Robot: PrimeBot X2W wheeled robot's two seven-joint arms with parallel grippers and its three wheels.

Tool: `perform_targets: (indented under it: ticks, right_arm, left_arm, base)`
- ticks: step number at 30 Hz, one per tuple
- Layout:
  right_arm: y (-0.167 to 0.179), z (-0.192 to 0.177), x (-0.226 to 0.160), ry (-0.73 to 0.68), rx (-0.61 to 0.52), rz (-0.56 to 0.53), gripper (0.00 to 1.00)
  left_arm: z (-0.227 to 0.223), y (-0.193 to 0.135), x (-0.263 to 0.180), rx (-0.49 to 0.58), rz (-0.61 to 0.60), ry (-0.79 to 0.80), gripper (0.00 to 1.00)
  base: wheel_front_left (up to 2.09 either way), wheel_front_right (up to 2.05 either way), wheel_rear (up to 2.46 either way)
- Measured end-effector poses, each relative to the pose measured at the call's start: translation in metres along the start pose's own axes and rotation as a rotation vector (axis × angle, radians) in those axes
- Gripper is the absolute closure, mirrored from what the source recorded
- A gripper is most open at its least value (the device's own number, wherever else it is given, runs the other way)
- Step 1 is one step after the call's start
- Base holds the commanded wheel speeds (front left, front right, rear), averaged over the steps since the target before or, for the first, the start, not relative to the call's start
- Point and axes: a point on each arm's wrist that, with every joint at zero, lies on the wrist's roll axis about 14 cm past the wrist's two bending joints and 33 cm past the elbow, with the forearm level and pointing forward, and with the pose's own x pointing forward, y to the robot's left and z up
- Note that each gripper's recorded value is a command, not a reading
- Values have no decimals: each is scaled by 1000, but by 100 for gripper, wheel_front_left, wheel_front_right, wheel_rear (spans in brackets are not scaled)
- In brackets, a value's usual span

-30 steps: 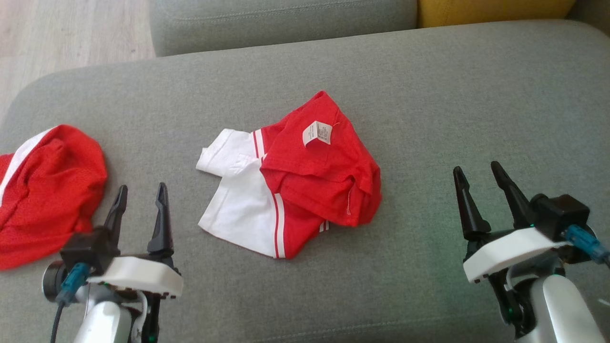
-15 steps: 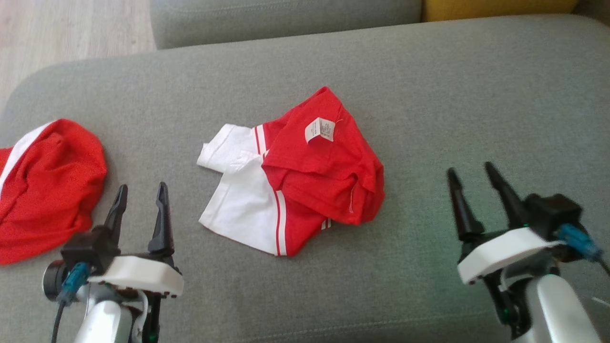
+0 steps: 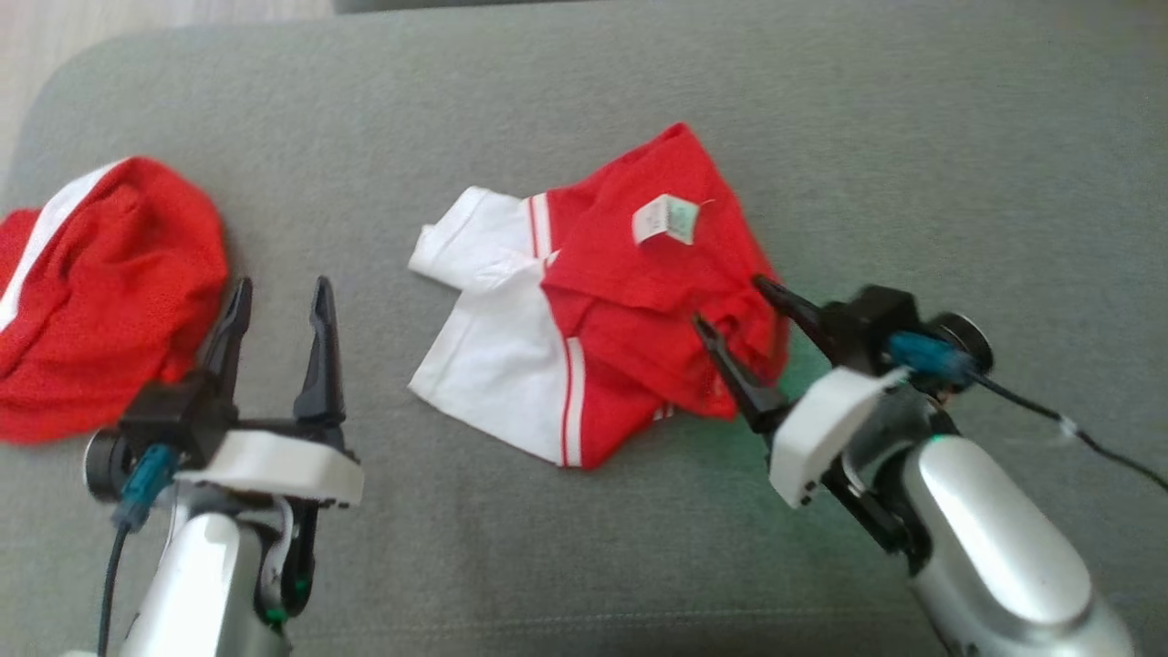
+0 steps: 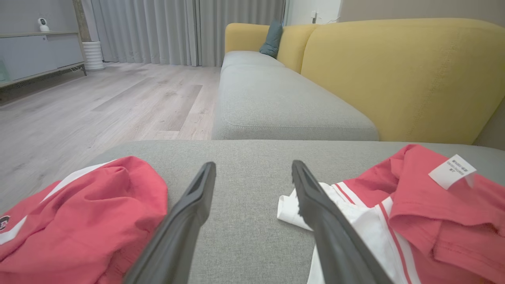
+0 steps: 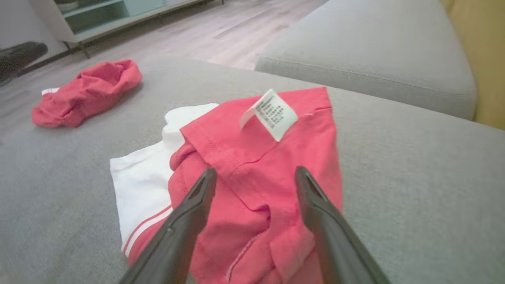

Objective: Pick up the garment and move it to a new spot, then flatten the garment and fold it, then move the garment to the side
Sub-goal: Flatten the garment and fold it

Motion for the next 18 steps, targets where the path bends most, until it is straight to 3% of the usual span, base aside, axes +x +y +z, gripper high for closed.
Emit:
perform_targets:
  ticks: [7,12,13,15,16,18]
  right_arm:
    - [14,-11,29,94,-106,98,0]
    - [6,-25,37,161,-152,88,0]
    - [6,-25,37,161,-152,88,26]
    - [4,-29,38,174,-157,83,93]
    - [2,-28,39,171,-158,80,100]
    - [-2,-25,40,157,-153,64,100]
  left_arm:
    - [0,12,0,-1,48,-2,0]
    - [1,13,-1,-10,61,-7,0]
    - [1,13,-1,-10,61,-7,0]
    - [1,14,-2,-9,65,-9,0]
    - [2,15,-2,-9,67,-10,0]
    - [3,16,-2,-3,67,-13,0]
  base:
    - [0,0,0]
    - [0,0,0]
    - [0,0,0]
    - [0,0,0]
    - [0,0,0]
    - [0,0,0]
